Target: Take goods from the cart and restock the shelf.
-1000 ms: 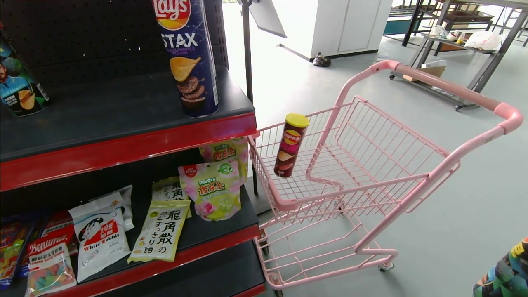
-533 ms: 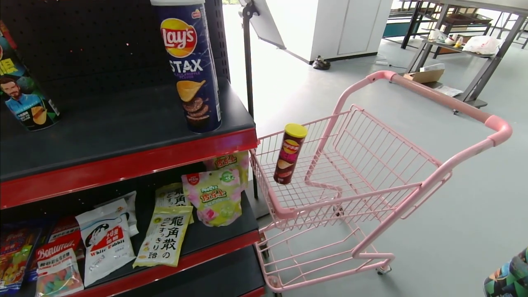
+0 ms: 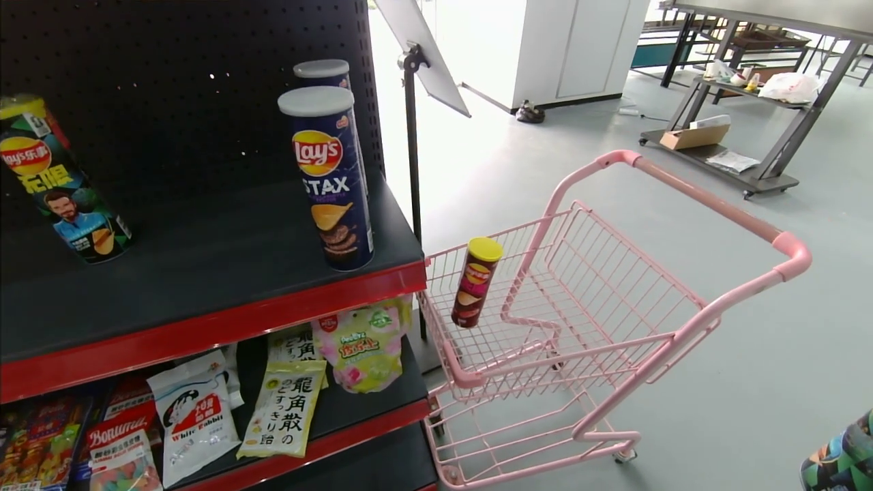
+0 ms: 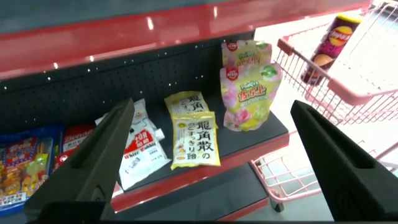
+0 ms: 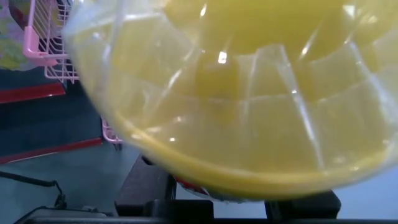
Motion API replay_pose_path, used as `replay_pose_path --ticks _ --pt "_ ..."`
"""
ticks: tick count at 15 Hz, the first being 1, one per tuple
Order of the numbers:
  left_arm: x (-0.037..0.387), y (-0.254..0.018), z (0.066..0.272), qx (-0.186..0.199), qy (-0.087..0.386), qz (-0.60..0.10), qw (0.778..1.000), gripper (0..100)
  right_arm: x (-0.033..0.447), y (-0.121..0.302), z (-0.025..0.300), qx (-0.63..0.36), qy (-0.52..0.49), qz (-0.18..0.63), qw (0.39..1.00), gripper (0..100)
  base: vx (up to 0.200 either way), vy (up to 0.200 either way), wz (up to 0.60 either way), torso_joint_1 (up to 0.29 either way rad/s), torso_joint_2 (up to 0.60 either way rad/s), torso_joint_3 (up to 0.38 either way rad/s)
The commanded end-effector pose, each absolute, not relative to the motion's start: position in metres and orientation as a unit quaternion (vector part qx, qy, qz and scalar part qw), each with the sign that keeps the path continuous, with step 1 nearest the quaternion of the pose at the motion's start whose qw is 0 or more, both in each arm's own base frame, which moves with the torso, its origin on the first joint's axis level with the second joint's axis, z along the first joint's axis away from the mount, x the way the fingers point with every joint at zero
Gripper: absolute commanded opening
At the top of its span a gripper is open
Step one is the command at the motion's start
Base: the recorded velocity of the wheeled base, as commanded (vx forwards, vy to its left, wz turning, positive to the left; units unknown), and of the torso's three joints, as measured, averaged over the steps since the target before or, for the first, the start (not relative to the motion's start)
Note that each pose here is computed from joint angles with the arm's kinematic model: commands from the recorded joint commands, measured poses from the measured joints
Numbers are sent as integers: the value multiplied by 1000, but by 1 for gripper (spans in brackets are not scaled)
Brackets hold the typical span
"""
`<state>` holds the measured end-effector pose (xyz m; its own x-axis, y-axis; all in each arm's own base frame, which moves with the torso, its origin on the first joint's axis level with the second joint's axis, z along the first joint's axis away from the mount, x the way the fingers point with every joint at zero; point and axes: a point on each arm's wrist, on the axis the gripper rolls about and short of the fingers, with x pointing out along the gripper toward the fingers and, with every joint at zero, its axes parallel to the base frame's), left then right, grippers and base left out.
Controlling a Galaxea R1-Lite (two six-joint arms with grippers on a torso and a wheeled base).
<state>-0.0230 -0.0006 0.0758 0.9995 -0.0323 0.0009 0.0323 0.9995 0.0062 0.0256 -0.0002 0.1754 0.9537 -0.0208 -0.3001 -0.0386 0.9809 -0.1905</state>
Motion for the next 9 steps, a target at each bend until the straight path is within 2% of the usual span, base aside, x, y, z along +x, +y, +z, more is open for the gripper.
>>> replay_pose_path --ticks 1,4,8,9 --pt "-23 -1 76 3 0 -16 1000 100 26 0 175 -98 155 5 983 0 0 0 0 198 -588 -383" --pt "-23 -1 76 3 0 -16 1000 100 26 0 175 -98 155 5 983 0 0 0 0 217 -559 -347" --pt "-23 -1 76 3 0 -16 1000 100 31 0 174 -98 169 6 981 0 0 0 0 163 -408 -243" --pt "-23 -1 76 3 0 -16 1000 100 34 0 174 -98 173 6 980 0 0 0 600 105 -271 -134"
